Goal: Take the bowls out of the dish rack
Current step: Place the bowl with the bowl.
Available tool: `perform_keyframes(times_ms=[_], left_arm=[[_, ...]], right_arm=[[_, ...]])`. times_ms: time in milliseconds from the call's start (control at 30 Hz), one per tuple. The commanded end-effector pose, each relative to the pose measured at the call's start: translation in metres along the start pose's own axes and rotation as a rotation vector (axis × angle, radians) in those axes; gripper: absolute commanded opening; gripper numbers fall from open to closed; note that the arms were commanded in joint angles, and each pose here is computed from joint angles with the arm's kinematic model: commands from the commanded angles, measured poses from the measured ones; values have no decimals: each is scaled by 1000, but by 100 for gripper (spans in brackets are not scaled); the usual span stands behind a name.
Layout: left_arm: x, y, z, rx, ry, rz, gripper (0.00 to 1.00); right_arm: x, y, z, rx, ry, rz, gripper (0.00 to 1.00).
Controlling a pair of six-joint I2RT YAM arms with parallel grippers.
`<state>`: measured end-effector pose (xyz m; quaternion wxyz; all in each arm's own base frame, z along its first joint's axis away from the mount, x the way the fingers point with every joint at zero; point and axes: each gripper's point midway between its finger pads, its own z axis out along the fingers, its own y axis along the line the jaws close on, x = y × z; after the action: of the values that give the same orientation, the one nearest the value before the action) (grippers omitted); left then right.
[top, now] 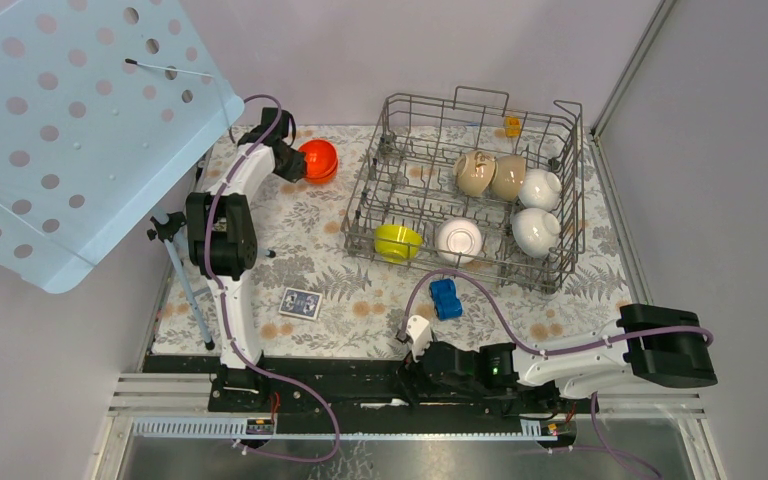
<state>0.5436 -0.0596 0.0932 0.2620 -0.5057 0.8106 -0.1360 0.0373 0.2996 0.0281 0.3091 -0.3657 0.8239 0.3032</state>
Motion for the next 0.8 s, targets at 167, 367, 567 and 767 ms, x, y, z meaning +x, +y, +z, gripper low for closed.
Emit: perform_keyframes(times_ms=[167, 367, 567, 767], left_arm=[[-27, -25, -32, 33, -85, -9, 0], [-27, -23, -29, -1, -94, 14, 0], [-19, -24, -19, -3, -64, 21, 0], [-14, -28, -16, -15, -62, 42, 0]], right_arm=[[-21, 11, 2, -1, -60, -13, 86], [-21, 11, 3, -1, -56, -18, 86], [-20, 11, 3, 2, -56, -22, 86], [-22, 11, 3, 4, -55, -30, 86]])
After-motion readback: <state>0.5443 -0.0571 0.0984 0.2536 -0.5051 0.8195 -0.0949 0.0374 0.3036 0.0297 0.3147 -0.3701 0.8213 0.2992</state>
